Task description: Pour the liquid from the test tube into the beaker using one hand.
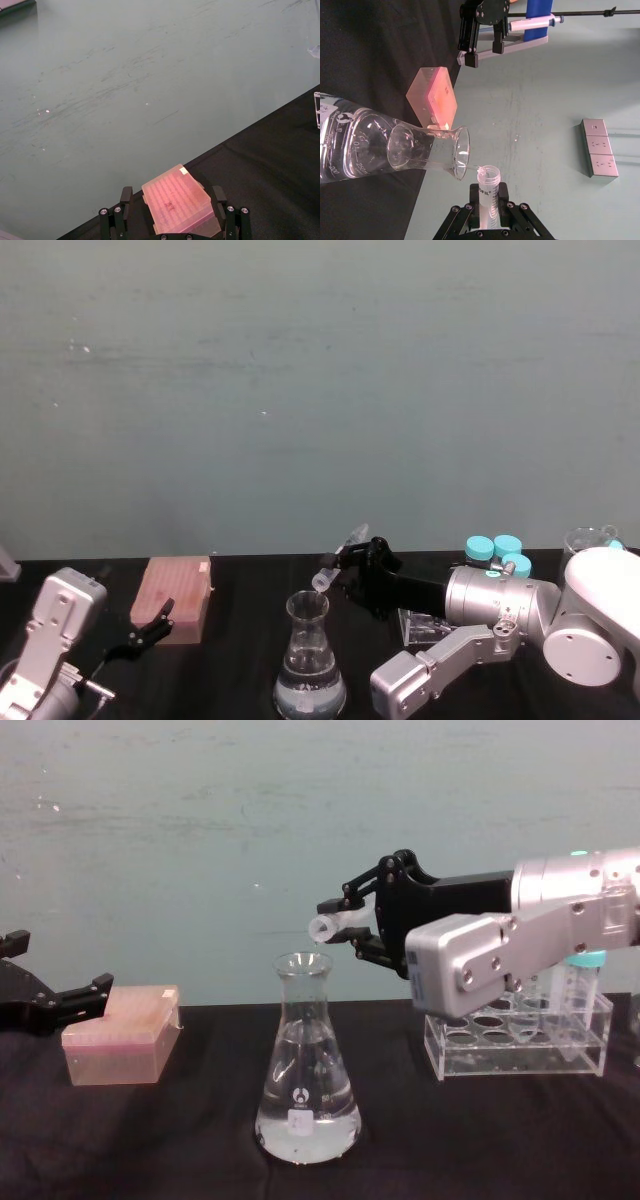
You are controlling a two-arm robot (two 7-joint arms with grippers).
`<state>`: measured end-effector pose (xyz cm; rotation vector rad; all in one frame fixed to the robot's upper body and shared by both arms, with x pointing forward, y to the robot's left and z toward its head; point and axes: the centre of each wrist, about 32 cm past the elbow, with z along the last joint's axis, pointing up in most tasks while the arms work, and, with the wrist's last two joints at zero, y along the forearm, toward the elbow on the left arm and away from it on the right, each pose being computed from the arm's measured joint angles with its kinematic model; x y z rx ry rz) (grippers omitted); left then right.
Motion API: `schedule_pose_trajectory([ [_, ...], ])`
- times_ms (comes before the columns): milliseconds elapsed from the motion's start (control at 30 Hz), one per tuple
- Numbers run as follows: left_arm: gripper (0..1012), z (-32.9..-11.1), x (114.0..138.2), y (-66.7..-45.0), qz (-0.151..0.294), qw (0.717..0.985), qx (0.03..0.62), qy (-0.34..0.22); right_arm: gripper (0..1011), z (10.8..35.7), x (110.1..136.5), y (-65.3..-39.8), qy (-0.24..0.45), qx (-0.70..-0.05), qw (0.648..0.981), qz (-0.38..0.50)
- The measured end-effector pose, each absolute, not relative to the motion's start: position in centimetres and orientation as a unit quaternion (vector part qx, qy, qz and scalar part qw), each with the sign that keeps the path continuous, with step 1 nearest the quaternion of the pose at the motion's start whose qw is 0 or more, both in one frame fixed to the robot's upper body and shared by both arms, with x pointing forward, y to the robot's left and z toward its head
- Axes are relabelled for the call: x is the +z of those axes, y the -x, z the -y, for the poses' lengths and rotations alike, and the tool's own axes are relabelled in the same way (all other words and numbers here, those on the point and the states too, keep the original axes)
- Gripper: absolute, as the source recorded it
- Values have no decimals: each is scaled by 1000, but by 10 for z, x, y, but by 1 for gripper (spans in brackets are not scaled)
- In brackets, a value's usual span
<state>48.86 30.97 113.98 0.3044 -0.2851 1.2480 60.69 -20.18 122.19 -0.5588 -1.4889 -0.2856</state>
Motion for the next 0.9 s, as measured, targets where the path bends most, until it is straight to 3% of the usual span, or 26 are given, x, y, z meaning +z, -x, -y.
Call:
schedule_pose_trajectory([
  [900,1000,-310,1140,-489,132,791,580,-141,208,200,1224,-610,252,-109,674,685],
])
